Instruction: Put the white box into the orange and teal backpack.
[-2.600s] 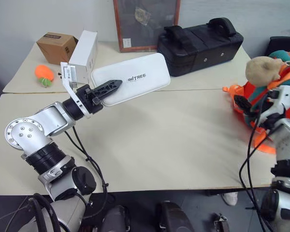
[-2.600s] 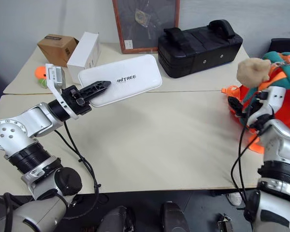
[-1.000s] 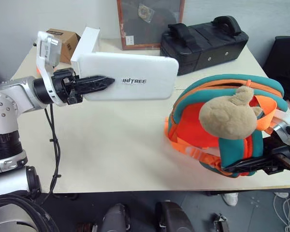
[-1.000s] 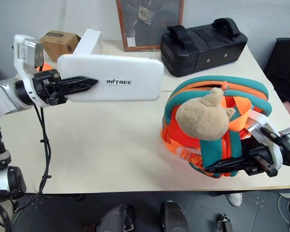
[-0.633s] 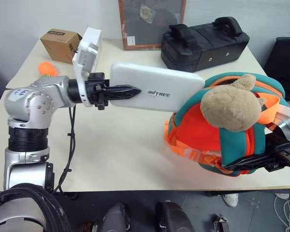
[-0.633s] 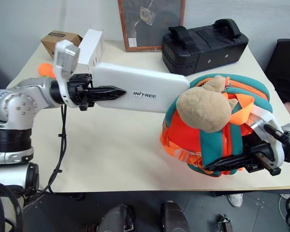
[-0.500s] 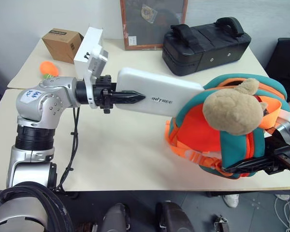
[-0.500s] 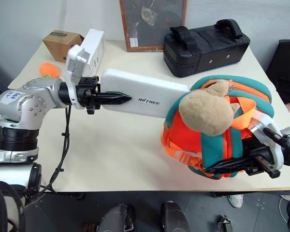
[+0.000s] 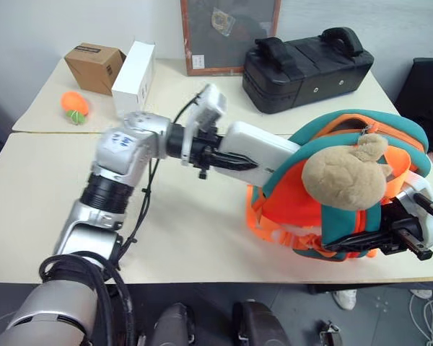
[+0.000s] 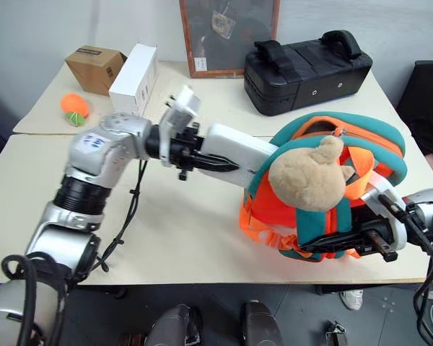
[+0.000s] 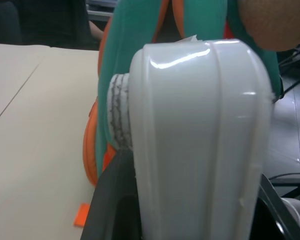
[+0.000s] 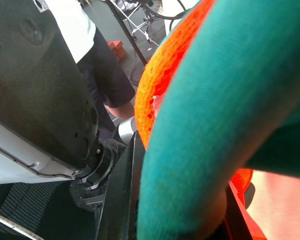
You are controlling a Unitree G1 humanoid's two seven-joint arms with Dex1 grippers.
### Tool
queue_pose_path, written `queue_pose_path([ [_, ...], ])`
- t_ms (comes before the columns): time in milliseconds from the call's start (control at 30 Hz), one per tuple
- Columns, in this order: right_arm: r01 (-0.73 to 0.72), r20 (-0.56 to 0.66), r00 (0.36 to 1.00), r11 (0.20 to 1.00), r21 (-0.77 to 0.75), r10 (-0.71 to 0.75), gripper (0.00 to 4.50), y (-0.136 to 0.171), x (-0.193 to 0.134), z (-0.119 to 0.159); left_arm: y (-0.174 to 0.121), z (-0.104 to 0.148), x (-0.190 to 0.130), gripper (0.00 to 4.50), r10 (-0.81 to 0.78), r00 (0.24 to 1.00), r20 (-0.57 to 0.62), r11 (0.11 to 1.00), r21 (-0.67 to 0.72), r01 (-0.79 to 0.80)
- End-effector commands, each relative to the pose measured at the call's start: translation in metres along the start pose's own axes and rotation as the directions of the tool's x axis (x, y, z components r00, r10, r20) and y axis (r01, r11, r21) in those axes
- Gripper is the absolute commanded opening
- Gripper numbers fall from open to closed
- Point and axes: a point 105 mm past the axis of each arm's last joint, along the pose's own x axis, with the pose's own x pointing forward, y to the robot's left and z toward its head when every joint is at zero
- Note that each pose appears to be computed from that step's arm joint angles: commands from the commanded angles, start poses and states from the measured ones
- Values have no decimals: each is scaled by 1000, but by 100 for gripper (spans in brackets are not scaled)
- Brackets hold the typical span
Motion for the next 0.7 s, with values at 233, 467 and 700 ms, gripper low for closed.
queue_pose_path([
  [233,-10,12,1000,998,-67,11,3,-4,4,6,15,12,65,124,62,996,63,995,69,-67],
  [467,58,41,998,994,-92,-54,3,-15,3,11,11,14,31,331,93,990,110,995,18,-96],
  [700,97,30,995,991,-96,-95,3,-26,7,4,-10,50,-28,409,77,987,142,995,59,-86],
])
